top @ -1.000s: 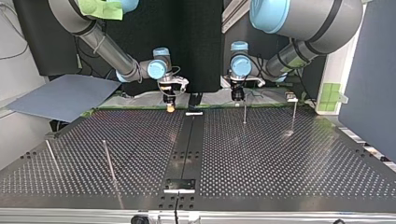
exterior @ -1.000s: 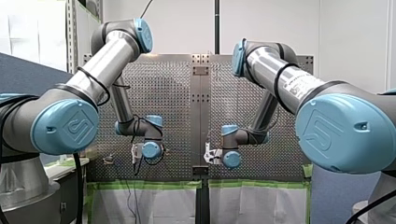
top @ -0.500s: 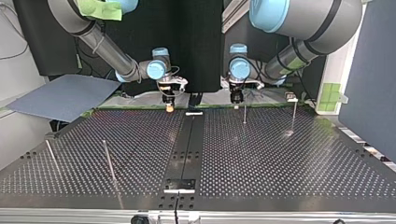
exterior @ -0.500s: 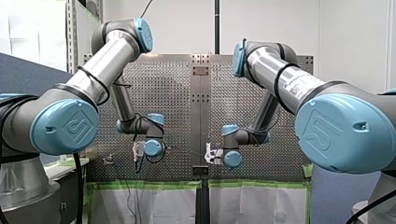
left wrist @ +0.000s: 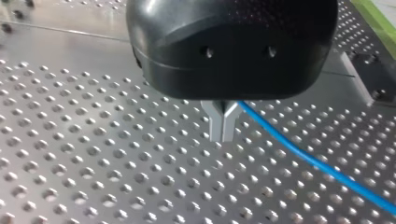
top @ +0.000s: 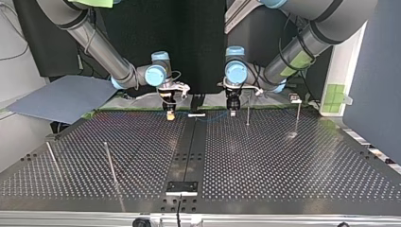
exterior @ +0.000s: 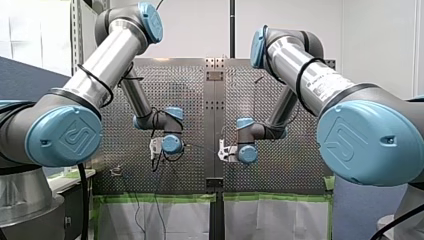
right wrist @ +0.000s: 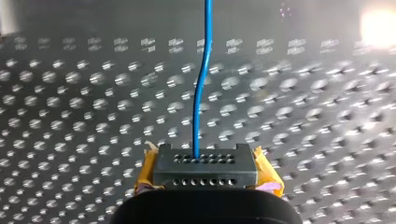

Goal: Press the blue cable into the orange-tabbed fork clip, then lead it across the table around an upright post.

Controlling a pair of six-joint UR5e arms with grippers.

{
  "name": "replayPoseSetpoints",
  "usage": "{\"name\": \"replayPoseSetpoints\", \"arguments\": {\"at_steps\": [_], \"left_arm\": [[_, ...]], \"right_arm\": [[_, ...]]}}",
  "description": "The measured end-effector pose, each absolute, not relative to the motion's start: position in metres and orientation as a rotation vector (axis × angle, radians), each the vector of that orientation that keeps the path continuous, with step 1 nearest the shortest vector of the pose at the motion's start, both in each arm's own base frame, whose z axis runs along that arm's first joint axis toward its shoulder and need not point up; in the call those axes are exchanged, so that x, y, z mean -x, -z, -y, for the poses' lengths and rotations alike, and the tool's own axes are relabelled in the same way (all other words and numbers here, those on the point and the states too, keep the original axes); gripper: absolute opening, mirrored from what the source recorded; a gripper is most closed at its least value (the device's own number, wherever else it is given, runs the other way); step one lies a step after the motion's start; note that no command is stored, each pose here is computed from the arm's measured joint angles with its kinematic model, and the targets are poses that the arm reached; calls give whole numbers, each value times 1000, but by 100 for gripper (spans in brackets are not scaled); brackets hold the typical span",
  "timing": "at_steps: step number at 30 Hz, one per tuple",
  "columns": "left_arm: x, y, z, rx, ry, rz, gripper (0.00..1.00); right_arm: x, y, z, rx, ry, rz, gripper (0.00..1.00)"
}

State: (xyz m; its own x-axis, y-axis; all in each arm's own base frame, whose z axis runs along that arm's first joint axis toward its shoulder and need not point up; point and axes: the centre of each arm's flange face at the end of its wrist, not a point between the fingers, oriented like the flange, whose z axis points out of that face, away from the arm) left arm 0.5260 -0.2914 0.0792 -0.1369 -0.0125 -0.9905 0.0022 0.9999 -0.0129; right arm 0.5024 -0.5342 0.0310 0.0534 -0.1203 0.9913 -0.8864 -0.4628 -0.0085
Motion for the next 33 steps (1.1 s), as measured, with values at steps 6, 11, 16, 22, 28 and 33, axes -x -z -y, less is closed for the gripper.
{"name": "replayPoseSetpoints", "arguments": {"at_steps": [6, 11, 16, 22, 28, 33], "left_arm": [[-516, -106, 302, 7, 10, -1707, 0], [-505, -130, 311, 12, 8, -1705, 0], [-498, -151, 314, 28, 23, -1705, 0], [-493, -176, 312, 51, 42, -1704, 0], [-489, -202, 307, 73, 53, -1701, 0], [-488, -229, 304, 105, 76, -1676, 0]], "right_arm": [[-508, -62, 529, -1679, -1478, 1014, 0], [-511, -86, 524, -1684, -1480, 1009, 0], [-514, -115, 518, -1689, -1483, 1004, 0], [-516, -146, 510, -1696, -1488, 998, 0], [-517, -177, 502, -1701, -1496, 994, 0], [-517, -204, 497, -1687, -1515, 982, 0]]}}
